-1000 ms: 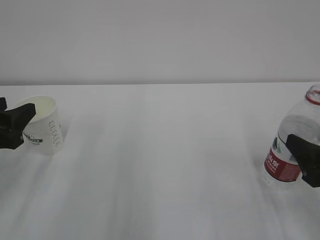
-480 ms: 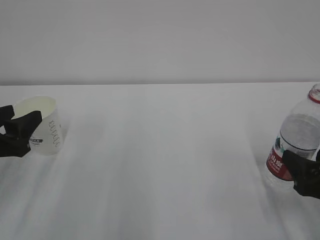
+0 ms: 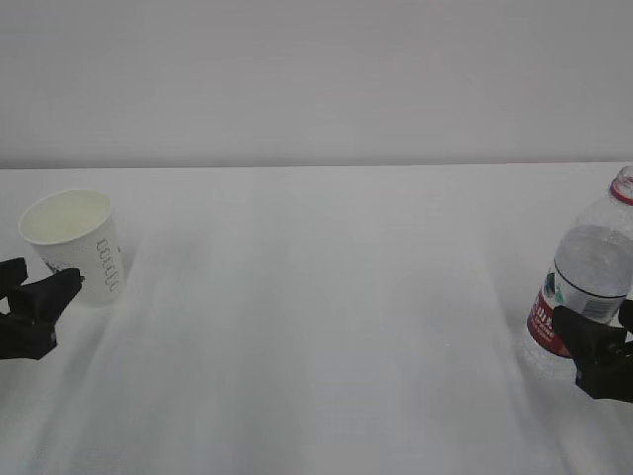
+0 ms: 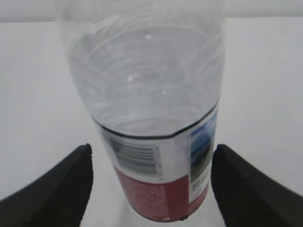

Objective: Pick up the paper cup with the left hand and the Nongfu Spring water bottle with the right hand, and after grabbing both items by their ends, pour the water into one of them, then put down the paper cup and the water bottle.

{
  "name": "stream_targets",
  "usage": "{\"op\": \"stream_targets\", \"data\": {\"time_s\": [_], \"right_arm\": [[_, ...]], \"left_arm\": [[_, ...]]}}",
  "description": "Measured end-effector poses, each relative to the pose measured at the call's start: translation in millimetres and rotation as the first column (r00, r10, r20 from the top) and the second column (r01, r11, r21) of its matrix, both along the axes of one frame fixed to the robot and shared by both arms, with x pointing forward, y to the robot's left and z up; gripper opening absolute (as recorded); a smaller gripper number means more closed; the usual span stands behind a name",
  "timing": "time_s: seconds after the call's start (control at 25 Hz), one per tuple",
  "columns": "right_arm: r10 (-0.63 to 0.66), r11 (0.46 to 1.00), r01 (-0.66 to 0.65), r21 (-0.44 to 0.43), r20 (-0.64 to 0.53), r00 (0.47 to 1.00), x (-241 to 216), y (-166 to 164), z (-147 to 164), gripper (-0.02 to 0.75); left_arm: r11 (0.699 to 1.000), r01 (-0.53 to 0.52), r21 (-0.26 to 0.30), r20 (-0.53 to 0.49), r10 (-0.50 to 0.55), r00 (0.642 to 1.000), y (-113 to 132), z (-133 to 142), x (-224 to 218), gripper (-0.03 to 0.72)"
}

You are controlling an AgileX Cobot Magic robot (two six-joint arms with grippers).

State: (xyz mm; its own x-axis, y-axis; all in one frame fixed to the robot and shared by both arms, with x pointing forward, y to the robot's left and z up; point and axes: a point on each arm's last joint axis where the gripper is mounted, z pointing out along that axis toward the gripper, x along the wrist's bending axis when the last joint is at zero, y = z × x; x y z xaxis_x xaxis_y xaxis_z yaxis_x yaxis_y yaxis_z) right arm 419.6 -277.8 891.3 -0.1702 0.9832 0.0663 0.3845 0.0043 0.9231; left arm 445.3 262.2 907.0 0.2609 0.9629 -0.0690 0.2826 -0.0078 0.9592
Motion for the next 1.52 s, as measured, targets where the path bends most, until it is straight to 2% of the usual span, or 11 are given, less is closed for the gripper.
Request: {"op": "stream_targets", "data": {"time_s": [0.44, 0.84, 1.32, 1.52], "right_arm": [[0.009, 1.000, -0.010, -0.009, -0.054, 0.998, 2.8, 0.6, -11.6, 0.587], [0.048, 0.999, -0.048, -0.008, -0.039, 0.998, 10.3, 4.1, -11.6, 0.588], [0.007, 1.000, -0.007, -0.008, -0.039, 0.999, 15.9, 1.0, -13.3, 0.591], [0.004, 1.000, -0.004, -0.001, -0.048, 0.999, 21.6, 1.3, -17.0, 0.626]], "left_arm": [[1.000, 0.003, 0.004, -0.043, -0.003, 0.999, 1.2, -6.2, -12.2, 0.486], [0.996, 0.087, 0.013, -0.043, -0.087, 0.995, -5.5, -6.4, -14.4, 0.486], [0.996, 0.087, 0.013, -0.043, -0.087, 0.995, -5.5, -6.4, -14.4, 0.486], [0.996, 0.087, 0.013, -0.043, -0.087, 0.995, -5.5, -6.4, -14.4, 0.486]]}}
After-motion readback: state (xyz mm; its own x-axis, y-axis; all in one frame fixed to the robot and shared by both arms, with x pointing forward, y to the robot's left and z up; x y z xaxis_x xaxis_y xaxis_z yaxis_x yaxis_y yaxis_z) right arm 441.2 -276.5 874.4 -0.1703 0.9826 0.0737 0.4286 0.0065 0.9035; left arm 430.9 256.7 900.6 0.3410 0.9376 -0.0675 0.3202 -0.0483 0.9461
